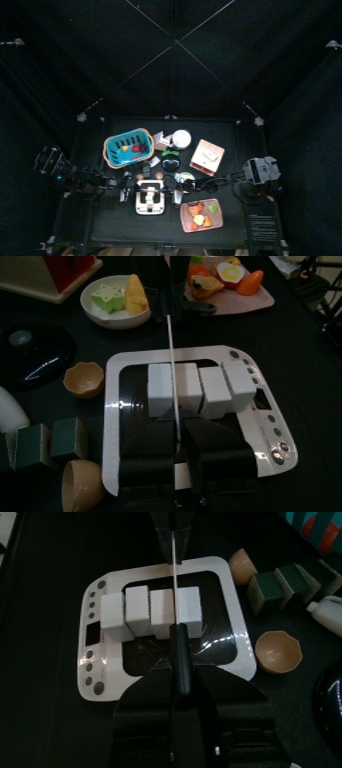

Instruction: Cut sushi roll

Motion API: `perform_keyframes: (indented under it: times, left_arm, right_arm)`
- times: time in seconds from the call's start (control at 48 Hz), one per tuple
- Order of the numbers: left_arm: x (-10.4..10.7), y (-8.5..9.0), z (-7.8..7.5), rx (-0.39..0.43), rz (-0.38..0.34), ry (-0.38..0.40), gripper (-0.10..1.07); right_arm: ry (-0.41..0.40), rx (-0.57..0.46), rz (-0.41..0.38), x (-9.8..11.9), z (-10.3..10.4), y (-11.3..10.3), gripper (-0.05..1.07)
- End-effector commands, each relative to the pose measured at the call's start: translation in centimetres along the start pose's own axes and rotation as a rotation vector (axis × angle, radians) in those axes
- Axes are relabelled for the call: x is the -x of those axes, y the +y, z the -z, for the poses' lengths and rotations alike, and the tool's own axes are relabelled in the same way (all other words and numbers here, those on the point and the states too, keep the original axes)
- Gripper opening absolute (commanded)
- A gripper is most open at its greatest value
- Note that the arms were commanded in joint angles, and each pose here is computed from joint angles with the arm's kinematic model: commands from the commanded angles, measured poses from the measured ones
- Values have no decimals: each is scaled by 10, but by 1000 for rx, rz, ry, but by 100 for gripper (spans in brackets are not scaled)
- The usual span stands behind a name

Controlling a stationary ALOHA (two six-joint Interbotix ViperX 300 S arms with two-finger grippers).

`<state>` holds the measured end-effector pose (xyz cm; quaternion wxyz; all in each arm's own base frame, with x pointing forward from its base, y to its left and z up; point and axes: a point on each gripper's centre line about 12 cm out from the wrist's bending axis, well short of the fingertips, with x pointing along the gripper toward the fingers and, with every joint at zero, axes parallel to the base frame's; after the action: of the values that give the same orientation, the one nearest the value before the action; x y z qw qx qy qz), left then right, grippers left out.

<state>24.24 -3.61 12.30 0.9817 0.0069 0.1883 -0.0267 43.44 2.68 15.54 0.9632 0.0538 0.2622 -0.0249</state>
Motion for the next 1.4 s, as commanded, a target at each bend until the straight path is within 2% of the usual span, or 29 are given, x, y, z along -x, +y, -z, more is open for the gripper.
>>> perform_keyframes:
  times: [0.0, 0.417, 0.729, 0.979, 1.25, 1.375]
  left_arm:
    - [-11, -1, -16, 9, -9, -51, 38]
    - [-12, -1, -17, 11, -11, -51, 38]
    - [-14, 9, -17, 2, -45, -49, 38]
    - [-16, 18, -23, -28, -81, -63, 38]
    - [-14, 21, -28, -38, -91, -85, 38]
    - [-12, 18, -39, -43, -77, -125, 39]
  right_arm:
    - [-70, -17, 10, 2, -25, -4, 43]
    - [-49, -24, 14, -5, -18, -5, 43]
    - [-30, -36, 37, -10, -12, -16, 43]
    - [-56, -41, 59, -7, -22, -29, 43]
    - [-66, -31, 53, -7, -28, -28, 43]
    - [-79, -28, 42, -4, -38, -25, 43]
